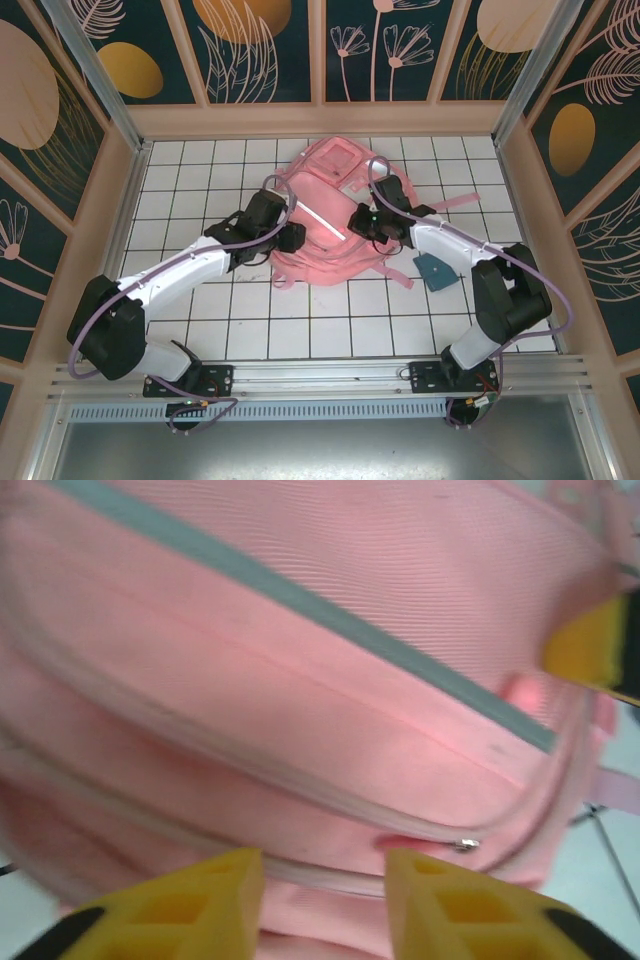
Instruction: Pack the student bag
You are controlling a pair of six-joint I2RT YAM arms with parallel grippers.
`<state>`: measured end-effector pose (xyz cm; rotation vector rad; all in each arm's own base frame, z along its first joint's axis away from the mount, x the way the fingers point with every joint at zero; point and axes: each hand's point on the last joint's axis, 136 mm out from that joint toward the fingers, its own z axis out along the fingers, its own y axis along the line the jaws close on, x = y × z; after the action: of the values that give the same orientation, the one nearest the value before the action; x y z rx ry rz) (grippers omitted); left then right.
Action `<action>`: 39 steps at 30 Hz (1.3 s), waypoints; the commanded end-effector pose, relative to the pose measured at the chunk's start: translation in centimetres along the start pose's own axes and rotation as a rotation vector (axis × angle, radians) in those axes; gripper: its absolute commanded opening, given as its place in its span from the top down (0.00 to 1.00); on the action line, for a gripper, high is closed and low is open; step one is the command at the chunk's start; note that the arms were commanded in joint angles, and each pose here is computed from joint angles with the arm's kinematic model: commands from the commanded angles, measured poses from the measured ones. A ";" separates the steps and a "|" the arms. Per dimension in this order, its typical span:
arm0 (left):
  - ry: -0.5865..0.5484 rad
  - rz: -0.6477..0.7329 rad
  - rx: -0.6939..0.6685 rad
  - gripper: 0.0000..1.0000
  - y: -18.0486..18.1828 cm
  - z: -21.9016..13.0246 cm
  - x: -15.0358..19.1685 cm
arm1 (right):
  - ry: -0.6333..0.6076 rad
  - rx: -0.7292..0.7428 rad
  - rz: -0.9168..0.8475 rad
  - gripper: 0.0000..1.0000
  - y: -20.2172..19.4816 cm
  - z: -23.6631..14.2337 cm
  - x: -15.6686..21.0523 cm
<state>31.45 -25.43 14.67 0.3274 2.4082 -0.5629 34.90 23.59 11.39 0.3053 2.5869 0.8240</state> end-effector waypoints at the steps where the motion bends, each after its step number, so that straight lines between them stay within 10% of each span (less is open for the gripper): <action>1: 0.014 0.112 0.166 0.55 -3.0 0.0 1.0 | -0.072 -0.130 -0.041 1.00 3.4 -2.3 -2.8; 9: 0.047 0.145 0.048 0.47 -1.3 2.9 1.8 | -0.080 -0.218 -0.036 1.00 5.6 -3.8 -3.9; 19: 0.050 0.180 0.208 0.46 -4.4 3.3 1.2 | -0.073 -0.230 -0.031 1.00 5.9 -3.9 -3.9; 39: 0.159 0.436 0.192 0.60 -4.5 4.3 4.0 | -0.074 -0.220 -0.018 1.00 5.9 -3.6 -4.3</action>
<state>29.27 -30.83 10.71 0.8606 2.3585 -0.6330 35.29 23.91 13.37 0.3123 2.5776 0.9572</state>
